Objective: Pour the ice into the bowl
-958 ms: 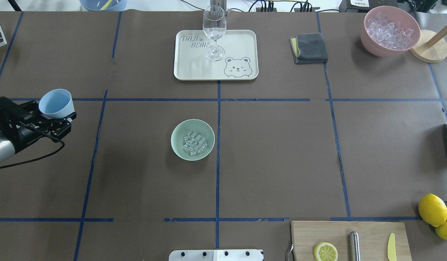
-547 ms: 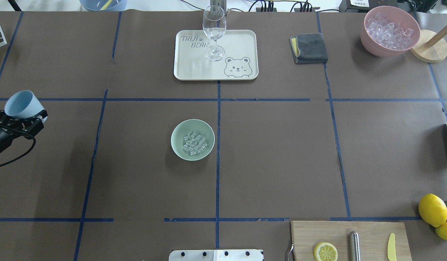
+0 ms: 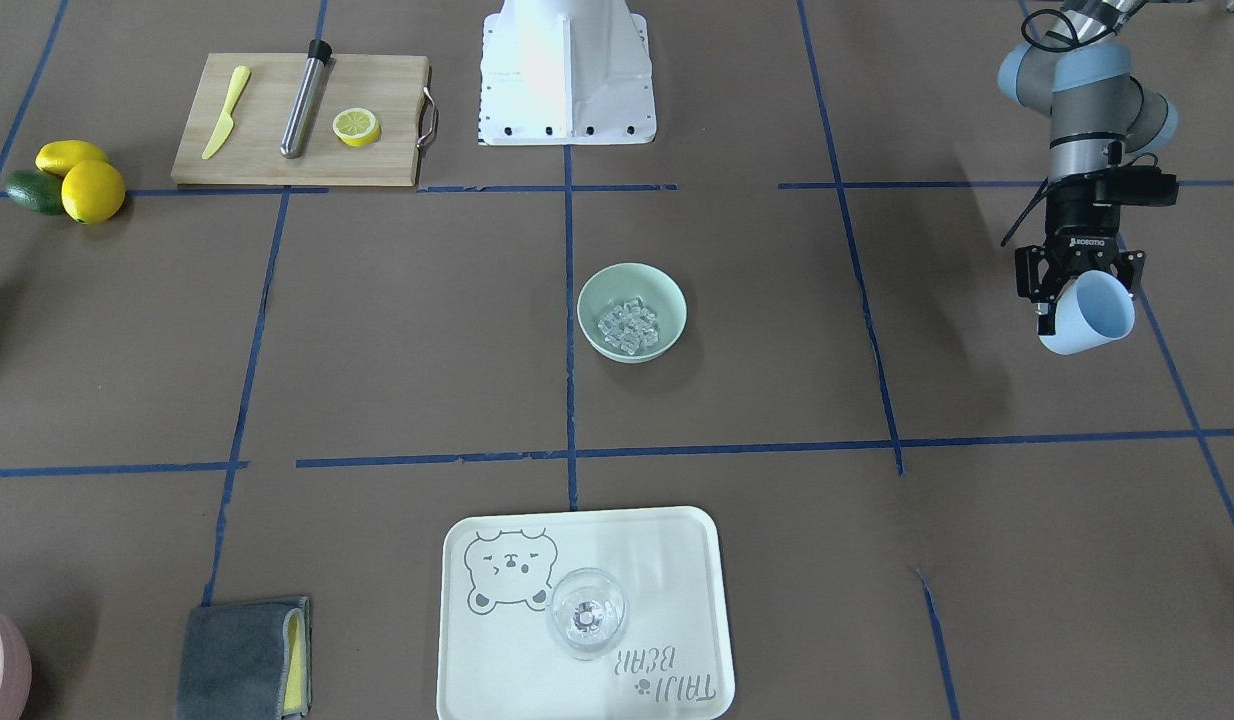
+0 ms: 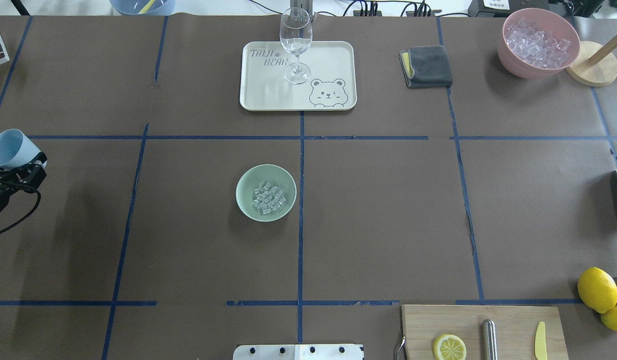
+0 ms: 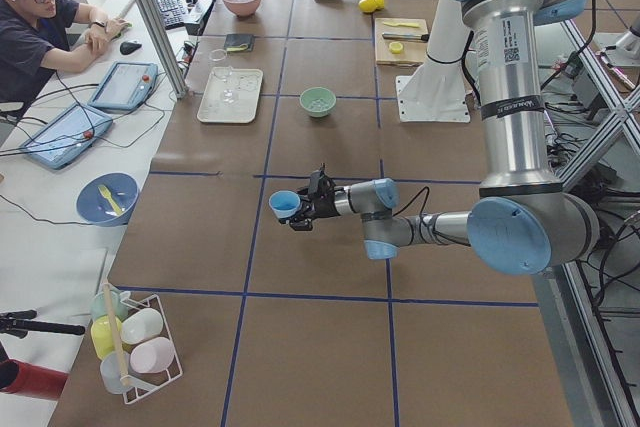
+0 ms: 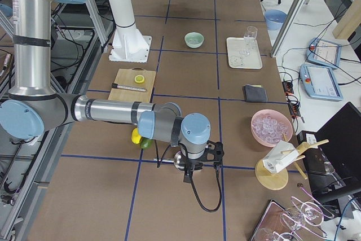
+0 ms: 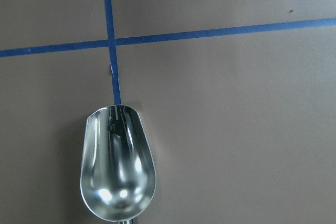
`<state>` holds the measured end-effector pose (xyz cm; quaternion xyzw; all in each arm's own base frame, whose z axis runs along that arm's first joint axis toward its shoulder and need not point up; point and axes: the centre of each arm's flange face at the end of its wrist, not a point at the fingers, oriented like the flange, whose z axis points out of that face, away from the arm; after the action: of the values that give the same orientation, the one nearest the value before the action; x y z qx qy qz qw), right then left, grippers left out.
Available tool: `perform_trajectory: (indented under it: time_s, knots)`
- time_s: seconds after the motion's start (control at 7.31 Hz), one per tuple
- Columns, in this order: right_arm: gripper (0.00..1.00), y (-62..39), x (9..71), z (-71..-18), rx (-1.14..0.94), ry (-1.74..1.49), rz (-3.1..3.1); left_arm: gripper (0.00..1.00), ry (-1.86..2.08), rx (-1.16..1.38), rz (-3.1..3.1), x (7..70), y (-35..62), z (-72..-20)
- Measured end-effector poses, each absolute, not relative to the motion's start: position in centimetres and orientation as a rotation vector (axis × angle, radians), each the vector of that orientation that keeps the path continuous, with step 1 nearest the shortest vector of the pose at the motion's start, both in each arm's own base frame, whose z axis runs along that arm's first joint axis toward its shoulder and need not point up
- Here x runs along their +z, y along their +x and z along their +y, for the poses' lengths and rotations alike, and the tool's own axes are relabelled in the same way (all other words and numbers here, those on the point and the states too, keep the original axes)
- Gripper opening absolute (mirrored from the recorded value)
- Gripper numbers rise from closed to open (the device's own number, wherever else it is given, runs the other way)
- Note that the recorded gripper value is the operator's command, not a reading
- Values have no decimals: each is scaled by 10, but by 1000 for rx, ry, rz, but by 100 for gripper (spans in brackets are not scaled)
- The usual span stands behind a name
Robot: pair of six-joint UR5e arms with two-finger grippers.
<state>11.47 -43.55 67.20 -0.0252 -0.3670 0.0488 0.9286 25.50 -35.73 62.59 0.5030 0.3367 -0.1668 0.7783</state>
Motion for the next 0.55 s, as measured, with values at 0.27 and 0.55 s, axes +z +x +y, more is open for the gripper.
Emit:
perform_trajectory:
  time_s: [0.27, 0.55]
  knots:
    - [100, 115, 672, -435, 100, -52, -751, 0, 1077, -369, 735, 639, 283, -340]
    - [100, 115, 672, -436, 100, -51, -751, 0, 1069, -372, 748, 645, 301, -330]
